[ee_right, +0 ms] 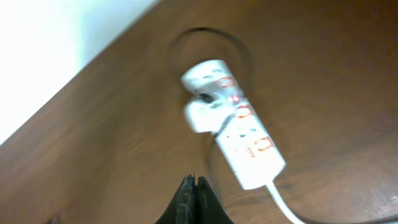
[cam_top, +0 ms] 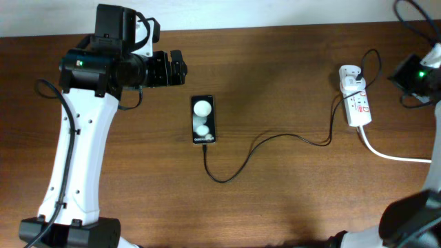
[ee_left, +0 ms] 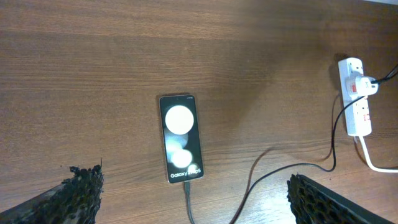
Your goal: Plug charger to phone and switch on socket
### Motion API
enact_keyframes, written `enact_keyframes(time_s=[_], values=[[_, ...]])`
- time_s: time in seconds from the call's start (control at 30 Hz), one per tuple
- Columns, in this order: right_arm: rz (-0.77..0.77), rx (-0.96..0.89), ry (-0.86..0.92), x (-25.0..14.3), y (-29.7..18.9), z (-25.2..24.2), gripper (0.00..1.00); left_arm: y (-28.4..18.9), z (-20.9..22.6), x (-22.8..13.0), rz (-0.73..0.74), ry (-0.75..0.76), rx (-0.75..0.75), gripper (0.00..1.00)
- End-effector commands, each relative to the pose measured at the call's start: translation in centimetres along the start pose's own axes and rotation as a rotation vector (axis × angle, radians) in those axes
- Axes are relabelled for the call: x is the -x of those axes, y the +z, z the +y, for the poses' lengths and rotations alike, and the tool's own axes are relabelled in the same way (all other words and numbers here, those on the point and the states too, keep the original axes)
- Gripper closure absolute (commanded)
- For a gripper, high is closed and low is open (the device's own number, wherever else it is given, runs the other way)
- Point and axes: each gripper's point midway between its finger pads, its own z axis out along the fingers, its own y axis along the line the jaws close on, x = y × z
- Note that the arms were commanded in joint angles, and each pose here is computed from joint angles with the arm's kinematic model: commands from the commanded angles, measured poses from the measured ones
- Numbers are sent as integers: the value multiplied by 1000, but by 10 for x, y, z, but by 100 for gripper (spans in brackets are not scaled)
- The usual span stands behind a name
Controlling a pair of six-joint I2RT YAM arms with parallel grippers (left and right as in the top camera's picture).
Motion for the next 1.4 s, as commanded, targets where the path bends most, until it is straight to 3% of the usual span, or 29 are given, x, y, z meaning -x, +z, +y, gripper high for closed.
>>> enact_keyframes(time_s=[0.0,0.13,0.33,0.37,0.4,0.43,0.57,0.97,1.07,1.2,1.37], values=[[-31,140,-260,-13,-35,62,96,1,2,1,-2,7,9,1],[9,254,-430,-64,-77,130,94,1,2,1,-2,7,9,1],[71,301,-533,-131,-148,147,72,1,2,1,-2,7,9,1],[88,295,-529,-141,-158,141,52,1,2,1,-2,7,9,1],[111,286,-525,-151,-167,134,19,1,2,1,-2,7,9,1],[138,277,-520,-160,-173,128,1,1,2,1,-2,7,9,1],[284,244,-486,-195,-185,108,1,1,2,1,-2,7,9,1],[310,223,-483,-193,-174,107,1,1,2,1,-2,7,9,1],[221,244,-501,-183,-178,112,1,1,2,1,-2,7,9,1],[-27,329,-564,-172,-169,124,1,1,2,1,-3,7,9,1],[-272,447,-629,-205,-137,115,1,1,2,1,-2,7,9,1]])
